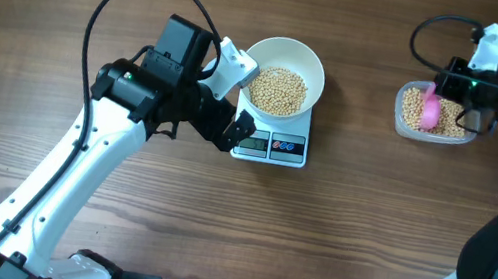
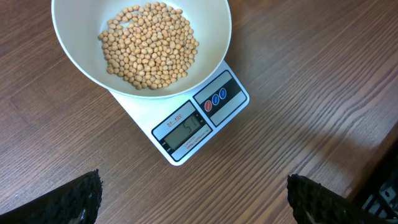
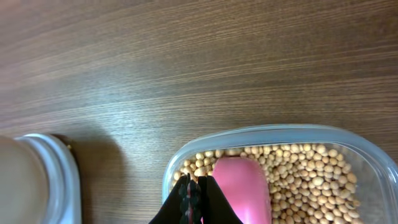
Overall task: Scoop item into bowl and weigh 150g on scale
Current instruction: 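Dip the pink scoop into the soybeans and lift a scoopful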
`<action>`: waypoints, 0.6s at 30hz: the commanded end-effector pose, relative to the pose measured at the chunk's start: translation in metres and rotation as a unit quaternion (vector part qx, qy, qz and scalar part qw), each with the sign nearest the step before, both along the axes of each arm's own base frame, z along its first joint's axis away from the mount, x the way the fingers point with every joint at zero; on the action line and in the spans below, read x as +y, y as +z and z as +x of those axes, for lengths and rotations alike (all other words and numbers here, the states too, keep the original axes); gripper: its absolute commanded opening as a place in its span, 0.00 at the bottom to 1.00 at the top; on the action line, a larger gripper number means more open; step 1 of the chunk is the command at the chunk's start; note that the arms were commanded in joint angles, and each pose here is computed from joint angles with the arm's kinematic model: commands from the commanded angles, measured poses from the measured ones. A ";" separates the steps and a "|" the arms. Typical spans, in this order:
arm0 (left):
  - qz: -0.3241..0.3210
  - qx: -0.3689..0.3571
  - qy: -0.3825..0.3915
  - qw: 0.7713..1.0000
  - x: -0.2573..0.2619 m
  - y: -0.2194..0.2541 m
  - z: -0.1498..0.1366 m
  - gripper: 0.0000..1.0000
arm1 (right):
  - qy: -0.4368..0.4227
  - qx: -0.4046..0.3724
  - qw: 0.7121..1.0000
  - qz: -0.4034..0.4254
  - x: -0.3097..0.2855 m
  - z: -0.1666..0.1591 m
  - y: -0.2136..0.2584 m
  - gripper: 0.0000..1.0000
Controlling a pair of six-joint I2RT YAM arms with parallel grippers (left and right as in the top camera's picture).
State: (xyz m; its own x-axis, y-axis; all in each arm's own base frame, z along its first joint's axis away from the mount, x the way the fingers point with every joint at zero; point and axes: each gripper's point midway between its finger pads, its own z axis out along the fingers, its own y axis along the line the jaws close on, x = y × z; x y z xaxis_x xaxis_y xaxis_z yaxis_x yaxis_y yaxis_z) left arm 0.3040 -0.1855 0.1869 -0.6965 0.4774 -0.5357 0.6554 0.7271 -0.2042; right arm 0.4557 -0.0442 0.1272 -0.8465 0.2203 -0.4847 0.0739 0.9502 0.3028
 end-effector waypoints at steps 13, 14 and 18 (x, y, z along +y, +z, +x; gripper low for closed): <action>-0.007 -0.009 -0.010 1.000 -0.003 0.006 0.000 1.00 | -0.001 0.001 0.999 0.047 0.001 0.002 -0.001 0.04; -0.007 -0.009 -0.010 1.000 -0.003 0.006 0.000 1.00 | -0.007 0.003 0.999 0.037 -0.003 0.002 -0.002 0.04; -0.007 -0.009 -0.010 1.000 -0.003 0.006 0.000 1.00 | -0.001 -0.003 0.999 0.036 -0.009 0.001 -0.002 0.04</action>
